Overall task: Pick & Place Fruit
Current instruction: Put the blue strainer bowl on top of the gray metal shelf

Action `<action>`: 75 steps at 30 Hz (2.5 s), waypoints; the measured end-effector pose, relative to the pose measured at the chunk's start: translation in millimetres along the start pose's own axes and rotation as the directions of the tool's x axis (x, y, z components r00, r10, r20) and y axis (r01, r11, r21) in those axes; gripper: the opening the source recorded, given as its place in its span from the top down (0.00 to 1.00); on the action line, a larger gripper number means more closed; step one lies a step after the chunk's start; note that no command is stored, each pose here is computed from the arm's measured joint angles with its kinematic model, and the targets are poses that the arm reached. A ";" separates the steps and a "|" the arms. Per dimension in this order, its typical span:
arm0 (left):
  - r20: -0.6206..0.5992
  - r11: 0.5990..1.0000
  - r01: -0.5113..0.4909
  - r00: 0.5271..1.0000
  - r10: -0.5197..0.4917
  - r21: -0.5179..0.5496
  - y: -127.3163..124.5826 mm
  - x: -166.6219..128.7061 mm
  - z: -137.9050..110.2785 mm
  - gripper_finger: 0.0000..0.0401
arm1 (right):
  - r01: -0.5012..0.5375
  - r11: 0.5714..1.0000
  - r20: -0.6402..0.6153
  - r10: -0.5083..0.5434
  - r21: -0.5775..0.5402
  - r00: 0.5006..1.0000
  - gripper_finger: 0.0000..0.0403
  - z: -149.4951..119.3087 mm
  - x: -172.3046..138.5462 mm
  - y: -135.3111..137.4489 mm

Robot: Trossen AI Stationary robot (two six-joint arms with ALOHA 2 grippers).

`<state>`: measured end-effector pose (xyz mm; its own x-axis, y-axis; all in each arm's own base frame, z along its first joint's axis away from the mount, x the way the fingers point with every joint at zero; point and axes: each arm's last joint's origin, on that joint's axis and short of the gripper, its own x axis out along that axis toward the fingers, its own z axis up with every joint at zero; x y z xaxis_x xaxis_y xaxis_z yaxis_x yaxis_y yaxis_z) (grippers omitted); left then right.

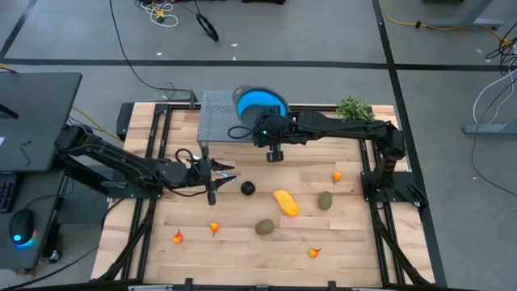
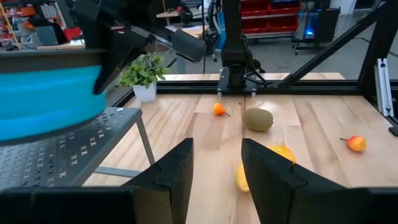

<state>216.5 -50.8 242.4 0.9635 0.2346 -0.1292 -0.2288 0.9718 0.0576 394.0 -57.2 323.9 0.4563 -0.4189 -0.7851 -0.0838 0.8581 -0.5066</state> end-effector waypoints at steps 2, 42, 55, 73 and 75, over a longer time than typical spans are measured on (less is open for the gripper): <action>-0.002 1.000 0.000 1.000 0.000 0.000 0.0 0.0 -0.2 0.64 | 0.001 1.000 -0.019 0.000 0.011 1.000 0.89 -2.1 2.9 2.0; -0.072 1.000 0.004 0.997 -0.002 0.016 -0.7 -0.8 -7.8 0.64 | 0.139 0.980 0.045 -0.147 0.140 0.988 0.39 15.8 -30.9 36.8; -0.057 0.999 0.048 0.997 -0.048 0.002 -2.8 0.5 -6.7 0.64 | 0.134 0.933 -0.142 -0.090 0.335 0.986 0.39 -22.0 -58.8 67.9; 0.116 0.997 0.021 0.993 -0.012 -0.079 4.0 3.3 11.7 0.64 | 0.094 0.771 0.039 -0.152 0.630 0.988 0.39 -154.2 -25.2 132.6; 0.106 0.992 -0.021 0.994 0.035 -0.127 9.5 6.7 16.5 0.64 | 0.073 0.757 0.072 -0.157 0.649 0.985 0.39 -165.2 -20.3 137.3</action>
<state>223.1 -40.4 258.4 0.9642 0.2643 -0.0215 -0.2651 0.9620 -0.0659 226.9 20.1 211.3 0.5264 -0.5260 -0.6680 0.5447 0.8119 -0.2100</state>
